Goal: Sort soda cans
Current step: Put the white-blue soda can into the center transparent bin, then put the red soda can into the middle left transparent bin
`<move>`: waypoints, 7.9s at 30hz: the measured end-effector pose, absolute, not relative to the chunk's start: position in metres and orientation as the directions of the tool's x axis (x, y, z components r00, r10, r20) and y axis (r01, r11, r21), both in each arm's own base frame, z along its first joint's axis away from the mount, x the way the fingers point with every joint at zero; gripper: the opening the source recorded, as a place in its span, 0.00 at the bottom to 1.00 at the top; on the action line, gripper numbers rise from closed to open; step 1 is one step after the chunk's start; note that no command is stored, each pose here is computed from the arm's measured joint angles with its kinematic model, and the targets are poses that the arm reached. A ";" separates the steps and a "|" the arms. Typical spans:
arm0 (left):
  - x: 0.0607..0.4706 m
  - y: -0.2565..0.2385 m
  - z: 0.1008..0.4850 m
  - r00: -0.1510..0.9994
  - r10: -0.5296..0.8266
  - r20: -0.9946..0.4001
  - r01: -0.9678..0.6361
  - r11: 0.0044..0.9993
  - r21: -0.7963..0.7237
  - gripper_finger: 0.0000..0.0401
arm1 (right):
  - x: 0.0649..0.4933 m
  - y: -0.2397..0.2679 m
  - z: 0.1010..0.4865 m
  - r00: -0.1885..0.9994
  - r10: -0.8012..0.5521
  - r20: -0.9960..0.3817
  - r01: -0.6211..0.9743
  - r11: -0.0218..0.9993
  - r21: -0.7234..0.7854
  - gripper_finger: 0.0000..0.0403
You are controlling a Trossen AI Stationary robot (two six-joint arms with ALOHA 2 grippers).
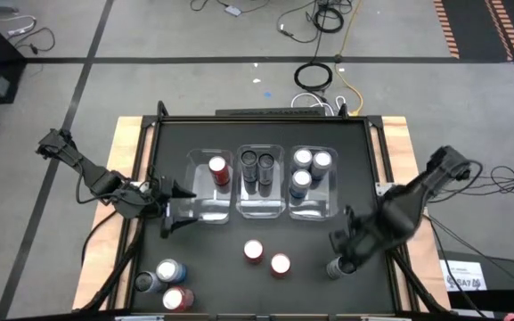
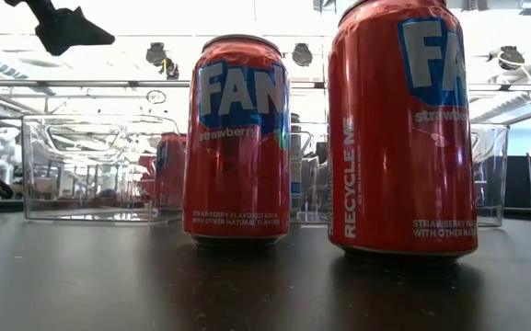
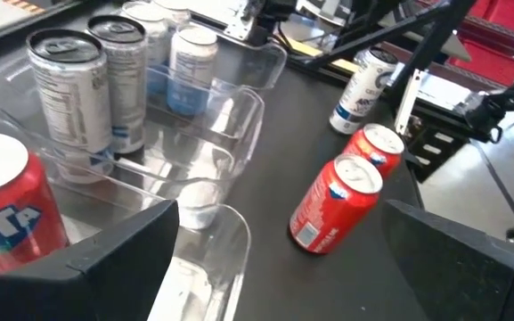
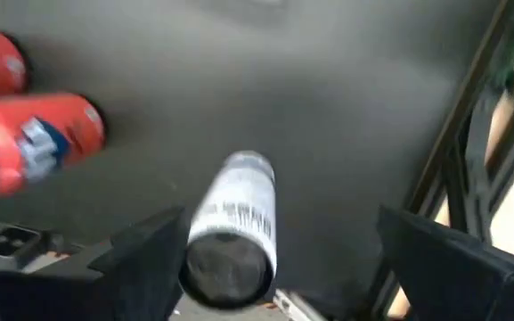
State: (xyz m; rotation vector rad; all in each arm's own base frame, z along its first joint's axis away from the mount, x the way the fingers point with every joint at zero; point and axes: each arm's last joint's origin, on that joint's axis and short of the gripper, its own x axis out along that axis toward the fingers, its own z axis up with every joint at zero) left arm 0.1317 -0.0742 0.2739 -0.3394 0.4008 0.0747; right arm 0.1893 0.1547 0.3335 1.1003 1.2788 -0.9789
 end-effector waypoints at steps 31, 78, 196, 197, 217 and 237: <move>0.131 -0.077 0.273 0.906 -0.081 -0.416 -0.072 0.938 -0.340 0.99 | 0.224 0.229 0.272 -0.098 -0.091 -0.991 0.976 0.188 -0.114 0.87; 0.130 -0.073 0.270 0.903 0.010 -0.429 -0.124 0.963 -0.238 0.99 | 0.257 0.153 0.393 0.497 -0.388 -0.776 0.836 0.452 0.309 0.60; 0.237 -0.133 0.319 0.880 0.170 -0.443 -0.243 0.963 -0.113 0.99 | 0.238 0.215 0.335 0.334 -0.076 -0.939 0.446 0.891 0.086 0.77; 0.244 -0.133 0.322 0.870 0.181 -0.459 -0.248 0.965 -0.090 0.99 | 0.227 0.215 0.334 0.357 -0.051 -0.933 0.439 0.890 0.120 0.77; 0.371 -0.167 0.287 0.627 0.053 -0.778 0.003 0.998 0.070 0.99 | 0.160 0.214 0.233 0.463 0.153 -0.873 0.423 0.827 0.370 0.77; 0.382 -0.170 0.230 0.360 0.000 -0.933 -0.008 1.000 -0.004 0.99 | 0.155 0.218 0.228 0.506 0.153 -0.849 0.408 0.824 0.392 0.77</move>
